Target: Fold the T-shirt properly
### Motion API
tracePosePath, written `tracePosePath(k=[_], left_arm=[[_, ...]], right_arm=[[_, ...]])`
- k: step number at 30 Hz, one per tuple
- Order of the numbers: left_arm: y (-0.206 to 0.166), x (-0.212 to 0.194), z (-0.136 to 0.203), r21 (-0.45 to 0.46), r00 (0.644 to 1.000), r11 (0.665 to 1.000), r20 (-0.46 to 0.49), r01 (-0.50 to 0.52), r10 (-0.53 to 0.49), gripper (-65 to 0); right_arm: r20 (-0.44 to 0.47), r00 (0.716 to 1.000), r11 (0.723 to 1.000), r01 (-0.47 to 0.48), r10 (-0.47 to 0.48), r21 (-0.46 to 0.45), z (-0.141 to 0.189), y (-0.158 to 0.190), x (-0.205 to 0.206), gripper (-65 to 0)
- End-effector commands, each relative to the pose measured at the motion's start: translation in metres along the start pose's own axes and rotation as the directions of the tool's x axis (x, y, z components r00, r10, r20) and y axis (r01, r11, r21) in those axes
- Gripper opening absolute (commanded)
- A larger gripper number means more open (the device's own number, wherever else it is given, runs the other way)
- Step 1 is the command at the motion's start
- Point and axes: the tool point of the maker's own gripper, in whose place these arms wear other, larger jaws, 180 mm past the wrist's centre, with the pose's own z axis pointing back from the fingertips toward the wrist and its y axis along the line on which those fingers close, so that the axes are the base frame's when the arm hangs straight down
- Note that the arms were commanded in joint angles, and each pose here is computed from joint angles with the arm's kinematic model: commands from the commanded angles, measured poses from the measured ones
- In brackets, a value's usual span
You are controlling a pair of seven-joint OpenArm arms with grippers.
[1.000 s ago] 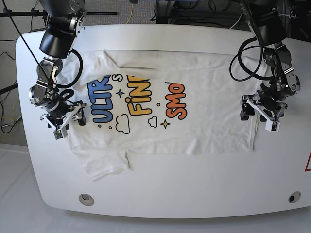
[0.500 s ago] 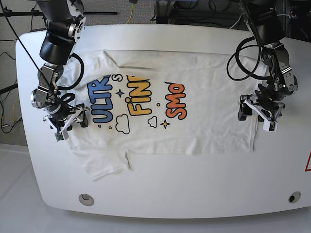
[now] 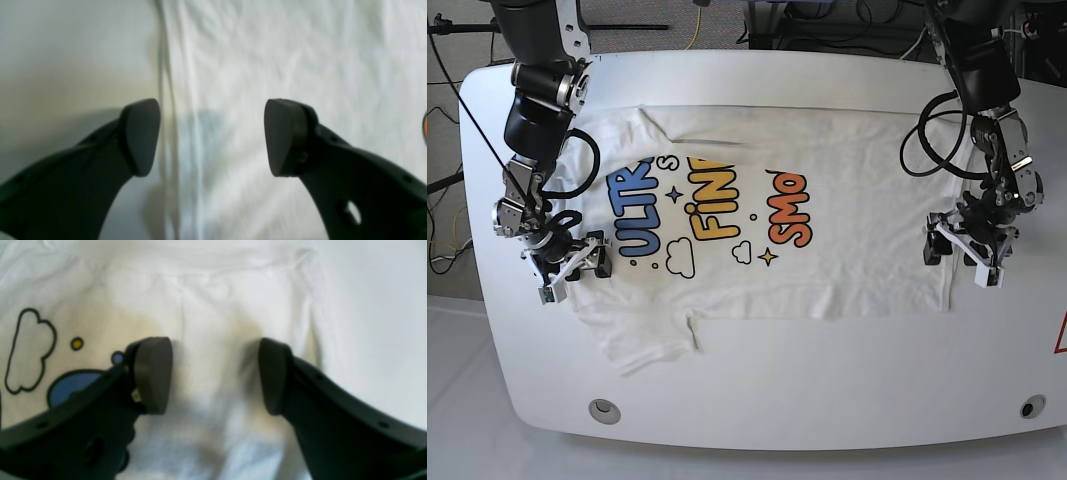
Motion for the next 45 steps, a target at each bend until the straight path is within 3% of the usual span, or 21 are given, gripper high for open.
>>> tracePosePath(k=[1, 7, 21, 25, 33, 45], left_arm=[[0.007, 0.023, -0.004, 0.006, 0.999, 1.0, 0.051, 0.002, -0.002, -18.8], [0.013, 0.021, -0.027, 0.029, 1.0, 0.999, 0.011, -0.016, 0.016, -18.8], [0.014, 0.023, -0.022, 0.018, 1.0, 1.0, 0.021, -0.004, 0.004, -19.0], [0.016, 0.031, -0.009, 0.029, 0.998, 0.999, 0.054, 0.042, -0.044, -19.1], [0.014, 0.031, 0.005, 0.036, 0.993, 0.995, 0.073, 0.092, -0.095, -19.3], [0.013, 0.043, 0.006, 0.04, 0.991, 0.994, 0.093, 0.097, -0.1, -19.3]], right_arm=[[0.031, 1.0, 1.0, -0.003, 0.003, -0.008, 0.002, -0.007, 0.015, -25.4], [0.01, 1.0, 1.0, 0.022, -0.022, 0.01, -0.005, -0.001, 0.008, -25.6], [0.025, 1.0, 1.0, -0.006, 0.006, -0.004, -0.001, -0.005, 0.016, -25.6], [0.092, 0.993, 0.996, -0.077, 0.08, -0.033, 0.012, -0.005, 0.049, -25.8], [0.113, 0.978, 0.983, -0.166, 0.174, -0.076, 0.032, 0.001, 0.066, -26.0], [0.094, 0.987, 0.99, -0.123, 0.129, -0.062, 0.024, -0.005, 0.053, -26.1]])
